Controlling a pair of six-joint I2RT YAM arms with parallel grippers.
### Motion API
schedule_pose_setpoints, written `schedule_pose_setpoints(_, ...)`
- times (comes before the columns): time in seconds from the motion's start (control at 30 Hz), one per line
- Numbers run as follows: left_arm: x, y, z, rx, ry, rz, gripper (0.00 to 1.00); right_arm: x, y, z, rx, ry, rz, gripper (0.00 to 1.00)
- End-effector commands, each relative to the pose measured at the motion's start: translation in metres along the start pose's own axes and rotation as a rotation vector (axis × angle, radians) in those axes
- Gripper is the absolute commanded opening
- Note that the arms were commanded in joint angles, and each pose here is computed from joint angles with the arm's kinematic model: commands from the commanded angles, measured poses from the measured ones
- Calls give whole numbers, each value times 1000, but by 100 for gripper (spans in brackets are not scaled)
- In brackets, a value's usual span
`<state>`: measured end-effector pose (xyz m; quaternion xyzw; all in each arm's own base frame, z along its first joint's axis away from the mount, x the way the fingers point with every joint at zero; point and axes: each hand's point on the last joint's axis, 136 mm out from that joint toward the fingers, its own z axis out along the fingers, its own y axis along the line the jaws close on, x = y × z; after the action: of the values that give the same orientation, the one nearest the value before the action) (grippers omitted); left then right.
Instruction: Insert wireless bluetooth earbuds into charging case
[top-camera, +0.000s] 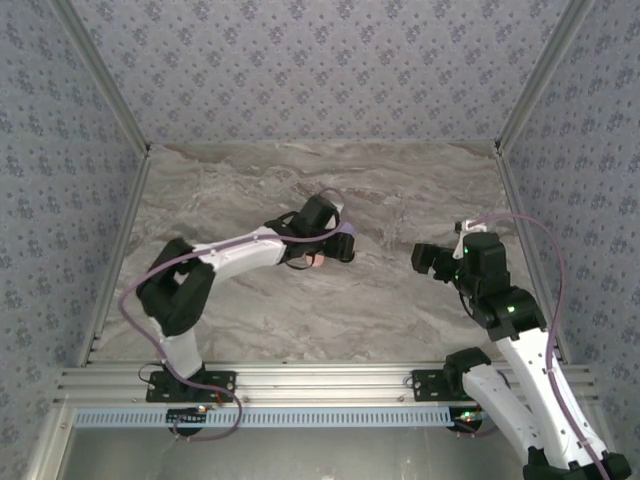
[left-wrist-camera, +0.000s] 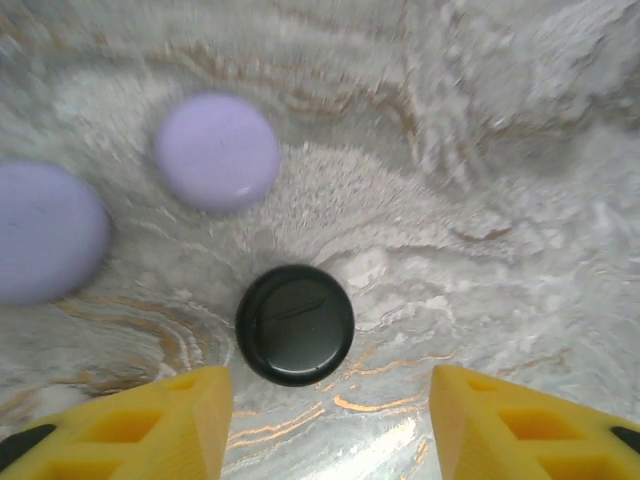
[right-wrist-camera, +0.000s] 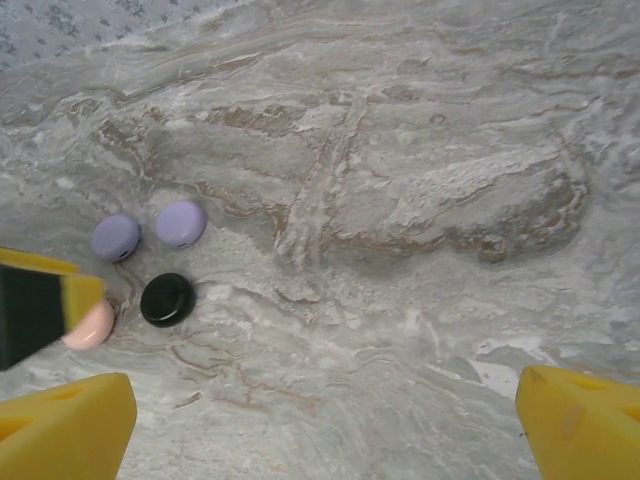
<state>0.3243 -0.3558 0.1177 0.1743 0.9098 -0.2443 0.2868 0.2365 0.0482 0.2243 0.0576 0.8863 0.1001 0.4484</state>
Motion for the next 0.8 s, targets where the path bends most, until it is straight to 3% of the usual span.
schedule_pose_setpoints(0.0,-19,8,-36,-49,-122,48,59,-9,-14,-10,65,-43,-43,100)
schedule_pose_setpoints(0.23,-36,55,-115,-268,-375,71,78,-14,-50,8,229,-158,-32,100)
schedule_pose_setpoints(0.37,-32,111,-157,-416,-501,-43,92,-2,-88,34,384,-245,-30,100)
schedule_pose_setpoints(0.47,-21,158,-179,-487,-556,-156,96,7,-112,53,440,-322,16,100)
schedule_pose_setpoints(0.63,-8,207,-210,-580,-686,-213,99,14,-126,79,373,-421,78,100)
schedule_pose_setpoints(0.77,3,231,-222,-686,-746,-156,99,12,-114,108,299,-372,-45,100)
